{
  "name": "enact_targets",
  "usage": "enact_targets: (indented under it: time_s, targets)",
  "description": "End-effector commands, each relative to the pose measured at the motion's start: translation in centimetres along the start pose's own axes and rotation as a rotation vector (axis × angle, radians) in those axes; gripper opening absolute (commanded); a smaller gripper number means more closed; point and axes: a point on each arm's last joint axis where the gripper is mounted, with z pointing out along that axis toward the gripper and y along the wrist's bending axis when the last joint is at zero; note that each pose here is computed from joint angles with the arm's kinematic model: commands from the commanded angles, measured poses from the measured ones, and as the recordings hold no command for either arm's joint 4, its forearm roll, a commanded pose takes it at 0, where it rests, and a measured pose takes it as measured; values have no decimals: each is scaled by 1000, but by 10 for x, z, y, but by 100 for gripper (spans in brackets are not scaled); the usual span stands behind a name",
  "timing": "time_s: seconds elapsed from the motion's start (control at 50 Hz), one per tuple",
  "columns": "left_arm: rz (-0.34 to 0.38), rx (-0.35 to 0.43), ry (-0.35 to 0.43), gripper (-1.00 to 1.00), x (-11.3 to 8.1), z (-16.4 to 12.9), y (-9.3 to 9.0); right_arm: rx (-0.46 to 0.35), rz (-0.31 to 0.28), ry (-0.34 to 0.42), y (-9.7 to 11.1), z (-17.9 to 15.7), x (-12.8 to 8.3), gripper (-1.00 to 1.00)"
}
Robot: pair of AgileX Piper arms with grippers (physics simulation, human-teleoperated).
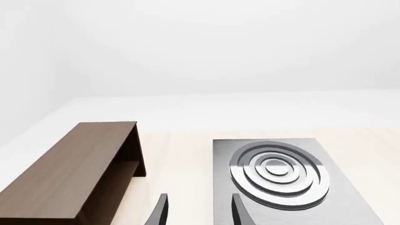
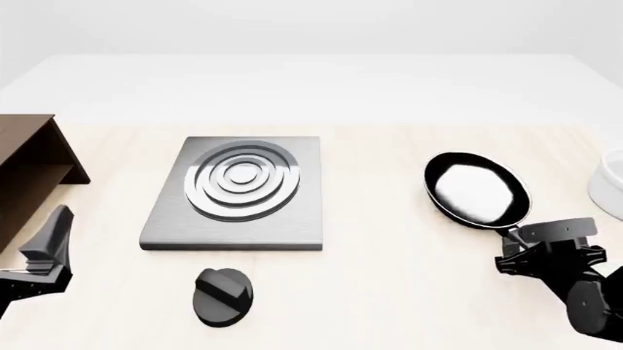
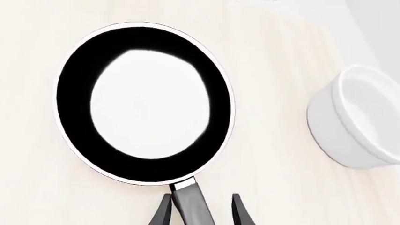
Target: Turn on the stove and put the frying pan on it.
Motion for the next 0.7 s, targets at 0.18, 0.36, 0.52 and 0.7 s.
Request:
enact_targets:
  time_s: [0.18, 0.36, 0.52, 0.7]
  targets:
    - [-17, 46, 5, 100, 0, -2, -4, -29, -2, 5, 7, 4, -2, -100]
    - [-17, 46, 4, 100, 0, -2, -4, -45, -3, -22, 12, -4, -7, -100]
    - [-16, 48, 4, 100, 0, -2, -4, -101, -24, -91, 21, -33, -35, -100]
    - [-16, 53, 2, 100, 0, -3, -5, -226, -89, -186, 41, -72, -79, -100]
